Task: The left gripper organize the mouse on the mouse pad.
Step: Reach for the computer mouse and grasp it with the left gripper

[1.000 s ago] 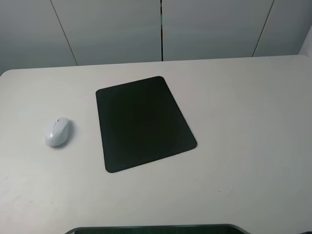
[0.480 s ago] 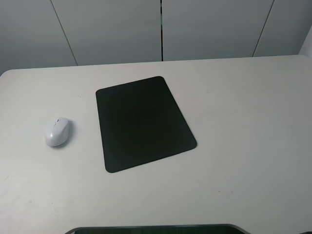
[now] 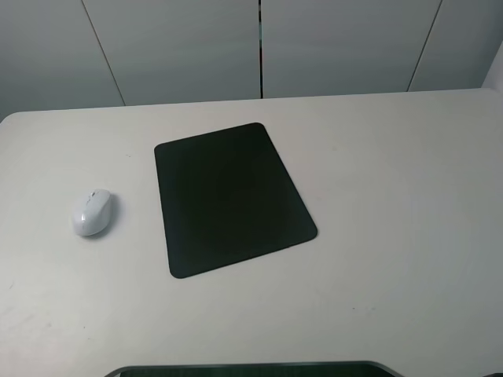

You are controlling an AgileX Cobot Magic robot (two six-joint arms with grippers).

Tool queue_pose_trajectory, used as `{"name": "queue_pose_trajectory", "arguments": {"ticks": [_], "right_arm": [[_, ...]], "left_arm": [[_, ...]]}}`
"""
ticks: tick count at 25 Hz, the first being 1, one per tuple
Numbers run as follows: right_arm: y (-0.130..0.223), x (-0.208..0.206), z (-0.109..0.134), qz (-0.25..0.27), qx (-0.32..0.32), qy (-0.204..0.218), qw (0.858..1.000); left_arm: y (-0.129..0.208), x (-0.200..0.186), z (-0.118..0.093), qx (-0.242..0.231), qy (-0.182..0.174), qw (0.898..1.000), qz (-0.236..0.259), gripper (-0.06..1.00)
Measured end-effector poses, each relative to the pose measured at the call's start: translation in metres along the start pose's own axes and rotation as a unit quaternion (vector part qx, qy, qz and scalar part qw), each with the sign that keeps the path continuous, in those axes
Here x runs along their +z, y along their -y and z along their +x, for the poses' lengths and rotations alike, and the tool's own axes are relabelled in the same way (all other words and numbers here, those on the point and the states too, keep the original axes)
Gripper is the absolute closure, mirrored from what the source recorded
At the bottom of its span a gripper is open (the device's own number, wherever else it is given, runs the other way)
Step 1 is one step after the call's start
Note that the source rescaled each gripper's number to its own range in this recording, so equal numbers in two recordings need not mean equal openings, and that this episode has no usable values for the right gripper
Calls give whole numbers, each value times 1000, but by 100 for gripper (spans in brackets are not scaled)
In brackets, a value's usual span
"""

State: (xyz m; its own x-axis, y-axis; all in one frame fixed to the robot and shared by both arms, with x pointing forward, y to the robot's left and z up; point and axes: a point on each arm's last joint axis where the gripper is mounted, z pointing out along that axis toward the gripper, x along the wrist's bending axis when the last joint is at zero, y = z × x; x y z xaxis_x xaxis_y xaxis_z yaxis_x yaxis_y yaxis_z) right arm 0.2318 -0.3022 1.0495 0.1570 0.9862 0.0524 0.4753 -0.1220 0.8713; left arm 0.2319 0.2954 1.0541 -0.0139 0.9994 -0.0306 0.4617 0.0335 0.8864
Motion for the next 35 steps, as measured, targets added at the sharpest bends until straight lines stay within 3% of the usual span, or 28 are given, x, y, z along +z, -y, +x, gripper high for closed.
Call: {"name": "queue_pose_trajectory", "arguments": {"ticks": [35], "right_arm": [[0,0,0,0,0,1,1000]], "left_arm": [[0,0,0,0,0,1000,0,-3]]}}
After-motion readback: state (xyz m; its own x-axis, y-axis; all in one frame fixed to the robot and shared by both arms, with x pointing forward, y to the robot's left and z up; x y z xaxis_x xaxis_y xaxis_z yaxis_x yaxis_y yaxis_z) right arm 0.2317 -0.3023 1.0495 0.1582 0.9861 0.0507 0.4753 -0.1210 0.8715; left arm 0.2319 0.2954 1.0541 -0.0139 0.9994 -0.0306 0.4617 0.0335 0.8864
